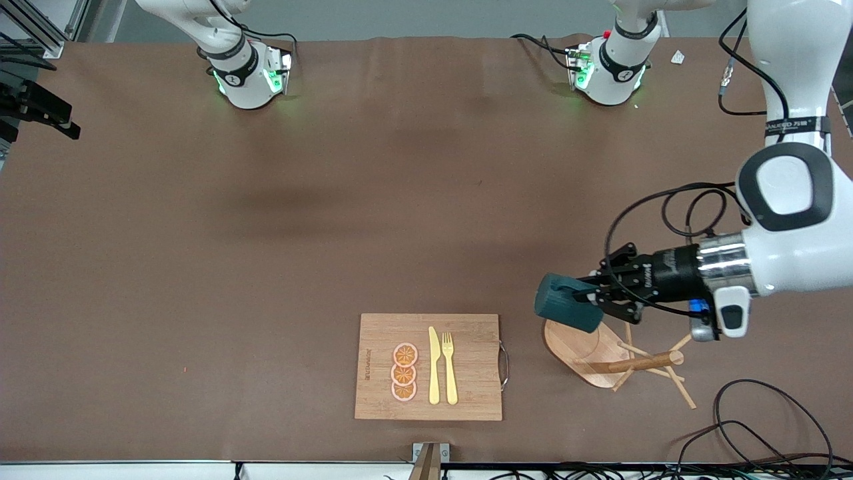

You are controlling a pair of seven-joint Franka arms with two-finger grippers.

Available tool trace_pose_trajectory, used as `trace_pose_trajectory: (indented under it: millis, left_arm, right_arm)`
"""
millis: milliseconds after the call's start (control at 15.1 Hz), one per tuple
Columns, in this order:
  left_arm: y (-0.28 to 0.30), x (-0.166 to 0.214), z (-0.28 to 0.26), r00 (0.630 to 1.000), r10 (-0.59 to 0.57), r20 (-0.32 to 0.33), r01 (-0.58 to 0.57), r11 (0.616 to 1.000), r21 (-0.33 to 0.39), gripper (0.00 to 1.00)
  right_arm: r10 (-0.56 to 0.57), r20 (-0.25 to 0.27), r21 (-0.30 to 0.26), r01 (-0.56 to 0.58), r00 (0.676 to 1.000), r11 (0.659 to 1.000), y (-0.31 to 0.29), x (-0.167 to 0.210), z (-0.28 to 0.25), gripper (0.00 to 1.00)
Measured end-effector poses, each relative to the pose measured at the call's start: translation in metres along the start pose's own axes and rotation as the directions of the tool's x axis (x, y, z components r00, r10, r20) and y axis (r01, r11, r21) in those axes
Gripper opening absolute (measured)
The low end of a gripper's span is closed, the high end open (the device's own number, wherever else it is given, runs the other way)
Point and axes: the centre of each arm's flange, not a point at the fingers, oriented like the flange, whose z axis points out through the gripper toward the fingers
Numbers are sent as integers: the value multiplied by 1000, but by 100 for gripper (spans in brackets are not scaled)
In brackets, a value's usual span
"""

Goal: Pass cup and hang on rack
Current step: 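Hang the mug handle on a rack peg with the left gripper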

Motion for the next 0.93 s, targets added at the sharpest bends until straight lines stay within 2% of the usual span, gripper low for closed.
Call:
trace_pose_trajectory:
  millis: [265, 530, 928]
  left_arm:
    - [-4, 36, -9, 999, -7, 45, 8, 999, -43, 21]
    - [-5, 64, -19, 991, 15, 137, 4, 991, -136, 21]
    - [-13, 96, -16, 989, 2, 145, 19, 990, -142, 21]
  right_arm:
    - [1, 11, 1, -1, 1000, 1000, 1, -1, 1, 100]
    - [2, 12, 1, -2, 1000, 1000, 1, -1, 1, 100]
    - [5, 9, 2, -5, 1000, 1000, 3, -1, 1, 100]
